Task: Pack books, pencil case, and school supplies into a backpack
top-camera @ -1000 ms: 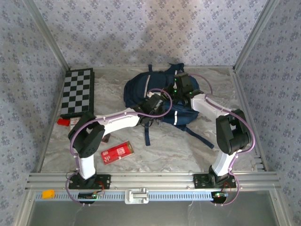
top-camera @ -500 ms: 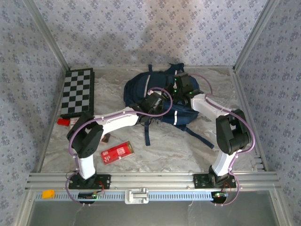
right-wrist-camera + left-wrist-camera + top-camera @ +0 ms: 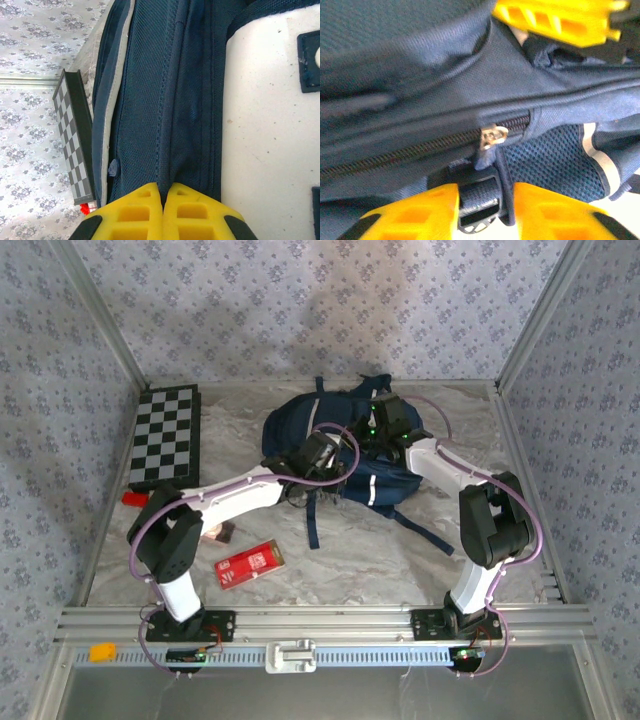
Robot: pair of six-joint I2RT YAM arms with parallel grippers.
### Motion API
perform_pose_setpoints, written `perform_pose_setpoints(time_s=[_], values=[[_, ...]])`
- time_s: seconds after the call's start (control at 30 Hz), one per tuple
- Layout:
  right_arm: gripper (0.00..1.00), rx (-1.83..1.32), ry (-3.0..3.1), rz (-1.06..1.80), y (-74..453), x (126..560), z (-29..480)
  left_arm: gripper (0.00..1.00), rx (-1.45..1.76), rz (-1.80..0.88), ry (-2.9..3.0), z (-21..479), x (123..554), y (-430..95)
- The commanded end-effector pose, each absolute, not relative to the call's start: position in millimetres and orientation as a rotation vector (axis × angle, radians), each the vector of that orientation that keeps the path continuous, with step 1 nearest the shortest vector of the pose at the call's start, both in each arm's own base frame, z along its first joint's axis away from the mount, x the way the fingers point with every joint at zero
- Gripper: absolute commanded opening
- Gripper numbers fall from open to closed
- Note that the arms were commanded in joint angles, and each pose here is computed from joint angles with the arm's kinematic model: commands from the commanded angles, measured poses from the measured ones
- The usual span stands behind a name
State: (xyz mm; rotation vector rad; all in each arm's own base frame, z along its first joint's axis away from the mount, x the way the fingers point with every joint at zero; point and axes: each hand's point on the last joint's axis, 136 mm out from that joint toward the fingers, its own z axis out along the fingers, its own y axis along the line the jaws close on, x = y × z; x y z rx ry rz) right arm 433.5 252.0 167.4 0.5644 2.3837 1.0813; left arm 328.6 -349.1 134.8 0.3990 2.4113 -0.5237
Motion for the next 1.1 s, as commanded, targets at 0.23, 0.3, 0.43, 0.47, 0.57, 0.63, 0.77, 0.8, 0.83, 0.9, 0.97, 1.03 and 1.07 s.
perform_pose_setpoints(time_s=[0.23, 0.3, 0.43, 0.47, 0.57, 0.63, 0.77, 0.8, 0.83, 0.9, 0.97, 1.03, 1.07], values=[[0.00, 0.465, 2.261, 1.245, 275, 442, 222, 0.44, 0.260, -0.399, 2.397, 135, 355, -347], [0.00, 0.471, 2.262, 1.252, 276, 442, 222, 0.45, 0.242, -0.425, 2.393, 133, 360, -349], [0.00, 0.475, 2.260, 1.266, 277, 442, 222, 0.45, 0.202, -0.400, 2.376, 132, 369, -350], [0.00, 0.472, 2.259, 1.268, 278, 441, 221, 0.44, 0.202, -0.412, 2.359, 135, 371, -352], [0.00, 0.472, 2.271, 1.258, 278, 441, 217, 0.39, 0.223, -0.470, 2.291, 148, 377, -361], [0.00, 0.475, 2.277, 1.261, 278, 440, 213, 0.35, 0.239, -0.462, 2.269, 155, 380, -362], [0.00, 0.468, 2.285, 1.254, 278, 440, 211, 0.25, 0.295, -0.480, 2.239, 164, 381, -364], [0.00, 0.468, 2.291, 1.248, 277, 439, 210, 0.22, 0.304, -0.483, 2.232, 166, 381, -364], [0.00, 0.468, 2.295, 1.244, 276, 439, 209, 0.20, 0.311, -0.482, 2.227, 168, 381, -362], [0.00, 0.466, 2.293, 1.245, 275, 440, 210, 0.14, 0.308, -0.474, 2.236, 169, 381, -356], [0.00, 0.457, 2.293, 1.245, 274, 440, 212, 0.08, 0.310, -0.486, 2.240, 171, 380, -350], [0.00, 0.448, 2.296, 1.239, 273, 439, 213, 0.04, 0.321, -0.491, 2.240, 173, 375, -345], [0.00, 0.443, 2.298, 1.237, 274, 439, 214, 0.02, 0.335, -0.495, 2.243, 174, 373, -343]])
